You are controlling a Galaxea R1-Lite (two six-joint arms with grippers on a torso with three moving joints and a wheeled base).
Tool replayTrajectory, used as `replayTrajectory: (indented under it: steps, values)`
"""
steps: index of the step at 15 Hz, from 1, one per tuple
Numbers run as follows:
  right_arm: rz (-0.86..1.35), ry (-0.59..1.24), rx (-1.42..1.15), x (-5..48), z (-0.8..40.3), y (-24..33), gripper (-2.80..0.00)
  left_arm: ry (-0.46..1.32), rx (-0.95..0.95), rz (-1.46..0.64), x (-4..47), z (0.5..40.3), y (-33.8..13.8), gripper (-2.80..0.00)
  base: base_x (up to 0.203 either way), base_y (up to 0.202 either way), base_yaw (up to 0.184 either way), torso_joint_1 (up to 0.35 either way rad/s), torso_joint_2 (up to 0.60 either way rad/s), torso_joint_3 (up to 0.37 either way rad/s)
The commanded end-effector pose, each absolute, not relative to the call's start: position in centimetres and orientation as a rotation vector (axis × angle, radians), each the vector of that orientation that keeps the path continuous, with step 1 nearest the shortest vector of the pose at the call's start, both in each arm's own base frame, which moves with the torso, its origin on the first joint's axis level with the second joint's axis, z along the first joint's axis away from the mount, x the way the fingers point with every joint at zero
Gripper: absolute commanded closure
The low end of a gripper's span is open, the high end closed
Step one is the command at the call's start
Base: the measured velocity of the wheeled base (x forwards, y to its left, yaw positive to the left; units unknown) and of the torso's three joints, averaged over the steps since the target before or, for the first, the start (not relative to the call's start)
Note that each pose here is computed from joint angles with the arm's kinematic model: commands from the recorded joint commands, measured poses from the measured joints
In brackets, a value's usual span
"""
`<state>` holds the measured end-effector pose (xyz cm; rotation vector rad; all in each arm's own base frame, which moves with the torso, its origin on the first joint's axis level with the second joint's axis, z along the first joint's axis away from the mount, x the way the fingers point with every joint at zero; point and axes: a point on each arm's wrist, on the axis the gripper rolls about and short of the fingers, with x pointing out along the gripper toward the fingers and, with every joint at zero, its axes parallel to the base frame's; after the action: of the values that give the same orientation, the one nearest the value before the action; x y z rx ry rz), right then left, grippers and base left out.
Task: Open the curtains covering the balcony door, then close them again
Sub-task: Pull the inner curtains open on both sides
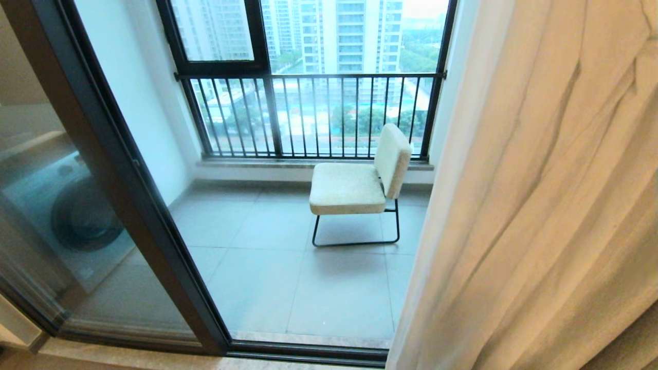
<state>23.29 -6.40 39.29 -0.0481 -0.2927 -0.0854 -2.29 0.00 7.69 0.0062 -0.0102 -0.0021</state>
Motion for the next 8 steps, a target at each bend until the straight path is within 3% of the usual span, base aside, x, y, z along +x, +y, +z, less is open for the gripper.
replayTrajectory:
  steps: [1,8]
  values:
    - [-0.169,-0.303,-0.067,22.8,39.7,-8.7,0.00,-0.011,0.006,-0.003,-2.3,7.7,0.0,0.00,0.000,0.000,0.000,0.000,0.00,0.000]
    - [-0.386,-0.293,-0.104,21.9,39.7,-15.1,0.00,-0.011,0.006,-0.002,-2.3,7.7,0.0,0.00,0.000,0.000,0.000,0.000,0.00,0.000]
